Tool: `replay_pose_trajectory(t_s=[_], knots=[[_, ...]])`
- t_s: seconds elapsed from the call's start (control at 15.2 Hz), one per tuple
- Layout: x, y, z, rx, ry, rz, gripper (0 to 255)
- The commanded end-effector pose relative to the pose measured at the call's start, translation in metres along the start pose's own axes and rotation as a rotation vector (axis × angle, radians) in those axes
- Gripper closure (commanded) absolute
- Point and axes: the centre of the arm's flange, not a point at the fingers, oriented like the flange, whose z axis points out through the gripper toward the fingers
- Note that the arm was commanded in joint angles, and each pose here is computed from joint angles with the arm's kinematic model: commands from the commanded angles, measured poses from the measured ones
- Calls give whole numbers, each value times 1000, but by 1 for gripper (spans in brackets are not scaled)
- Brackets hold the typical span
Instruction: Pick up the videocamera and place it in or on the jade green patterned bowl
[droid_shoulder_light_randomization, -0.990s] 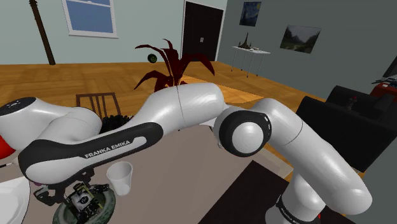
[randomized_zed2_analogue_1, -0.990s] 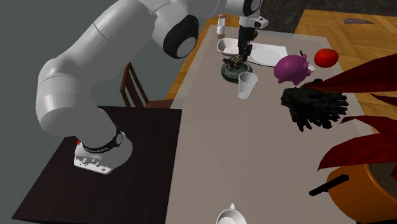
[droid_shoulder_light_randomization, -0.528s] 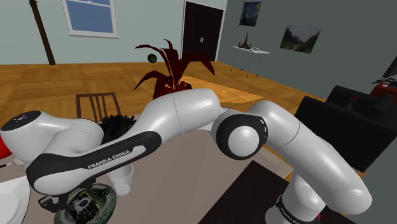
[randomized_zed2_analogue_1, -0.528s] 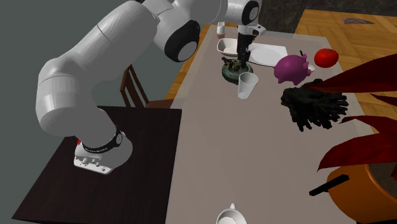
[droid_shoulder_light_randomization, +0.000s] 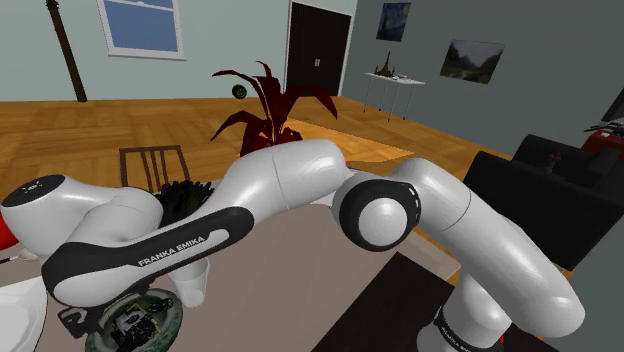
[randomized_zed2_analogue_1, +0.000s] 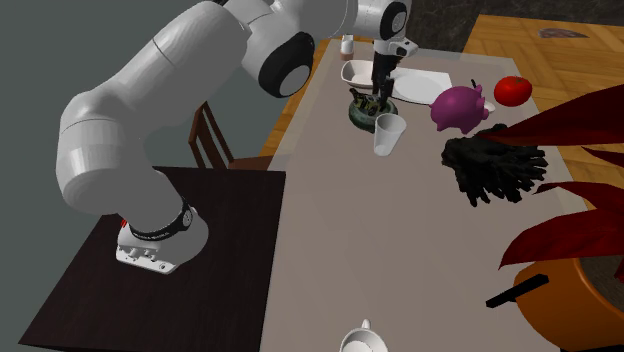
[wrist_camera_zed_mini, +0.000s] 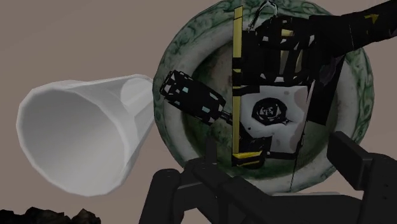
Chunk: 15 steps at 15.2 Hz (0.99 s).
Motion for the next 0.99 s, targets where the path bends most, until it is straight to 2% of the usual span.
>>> replay_pose_trajectory(t_s=[0.0,0.2,0.46,0.92], knots=[[0,0,0,0,0,0,0],[0,0,0,0,0,0,0],[0,0,-50,0,0,0,0],[0,0,-50,0,0,0,0]])
